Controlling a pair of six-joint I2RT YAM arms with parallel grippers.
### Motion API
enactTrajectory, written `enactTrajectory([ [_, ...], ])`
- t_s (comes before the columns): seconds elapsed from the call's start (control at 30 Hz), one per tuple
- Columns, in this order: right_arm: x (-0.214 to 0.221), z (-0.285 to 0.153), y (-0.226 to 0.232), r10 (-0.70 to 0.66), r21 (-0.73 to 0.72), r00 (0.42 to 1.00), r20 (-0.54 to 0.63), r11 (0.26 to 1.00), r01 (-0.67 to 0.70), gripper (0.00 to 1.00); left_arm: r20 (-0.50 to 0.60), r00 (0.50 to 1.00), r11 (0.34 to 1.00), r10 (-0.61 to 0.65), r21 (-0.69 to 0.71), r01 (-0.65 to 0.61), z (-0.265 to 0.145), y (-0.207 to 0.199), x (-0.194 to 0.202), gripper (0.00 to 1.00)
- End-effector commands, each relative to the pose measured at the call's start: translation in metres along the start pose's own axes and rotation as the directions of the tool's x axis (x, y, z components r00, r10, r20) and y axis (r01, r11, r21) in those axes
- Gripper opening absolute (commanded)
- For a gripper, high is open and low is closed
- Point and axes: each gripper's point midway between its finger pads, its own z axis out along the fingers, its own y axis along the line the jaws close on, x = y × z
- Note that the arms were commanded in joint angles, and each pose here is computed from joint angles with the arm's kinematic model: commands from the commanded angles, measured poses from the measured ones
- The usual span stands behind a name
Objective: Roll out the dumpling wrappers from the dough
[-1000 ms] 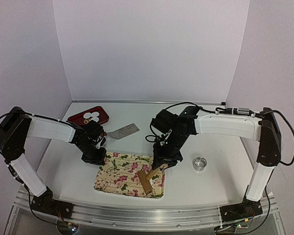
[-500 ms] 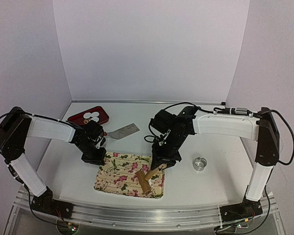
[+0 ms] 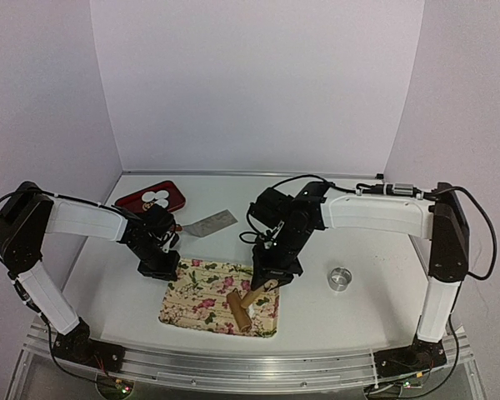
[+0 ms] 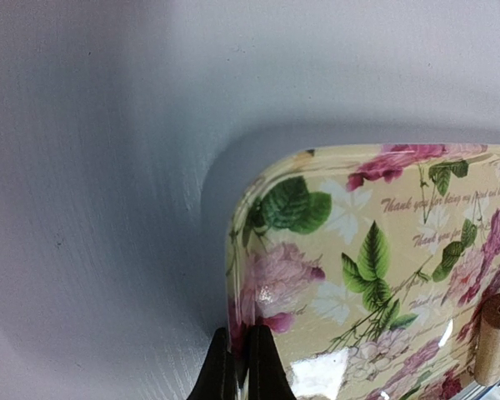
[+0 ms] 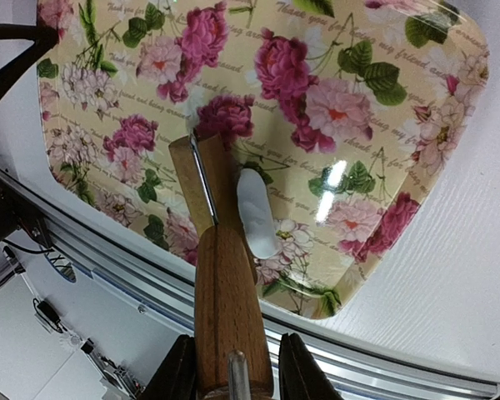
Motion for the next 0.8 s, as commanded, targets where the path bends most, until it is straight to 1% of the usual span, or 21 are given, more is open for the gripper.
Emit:
enactTrajectory([
  [0.0,0.023,0.045,-0.114,0.113,0.497,0.992,-0.060,0.865,-0.068,0.00,0.041,0.999,0.998,-0.002,-0.063,0.004,-0.009,0.017,-0.006,0.00],
  [0.2,0.018,0.044,-0.099,0.094,0.472,0.995,-0.044,0.880,-0.063,0.00,0.040,0.999,0.998,-0.003,-0.061,0.005,-0.009,0.017,-0.005,0.00],
  [0.3,0.014,0.037,-0.081,0.070,0.429,0.997,-0.030,0.902,-0.050,0.00,0.043,0.999,0.998,-0.004,-0.061,0.006,-0.010,0.017,-0.005,0.00],
  [0.37,0.010,0.030,-0.059,0.040,0.374,0.999,-0.021,0.927,-0.029,0.00,0.044,0.999,0.998,-0.005,-0.061,0.007,-0.010,0.017,-0.005,0.00],
  [0.5,-0.007,-0.002,0.004,-0.047,0.207,0.998,0.037,0.978,0.038,0.00,0.043,0.999,0.998,-0.005,-0.058,0.008,-0.009,0.017,-0.004,0.00],
  [0.67,-0.017,-0.049,0.068,-0.101,0.016,0.989,0.108,0.995,0.100,0.00,0.041,0.999,0.999,-0.003,-0.054,0.005,-0.007,0.015,-0.006,0.00],
  [0.77,-0.016,-0.068,0.082,-0.102,-0.038,0.986,0.134,0.993,0.108,0.00,0.042,0.999,0.999,-0.001,-0.054,0.004,-0.007,0.015,-0.007,0.00],
])
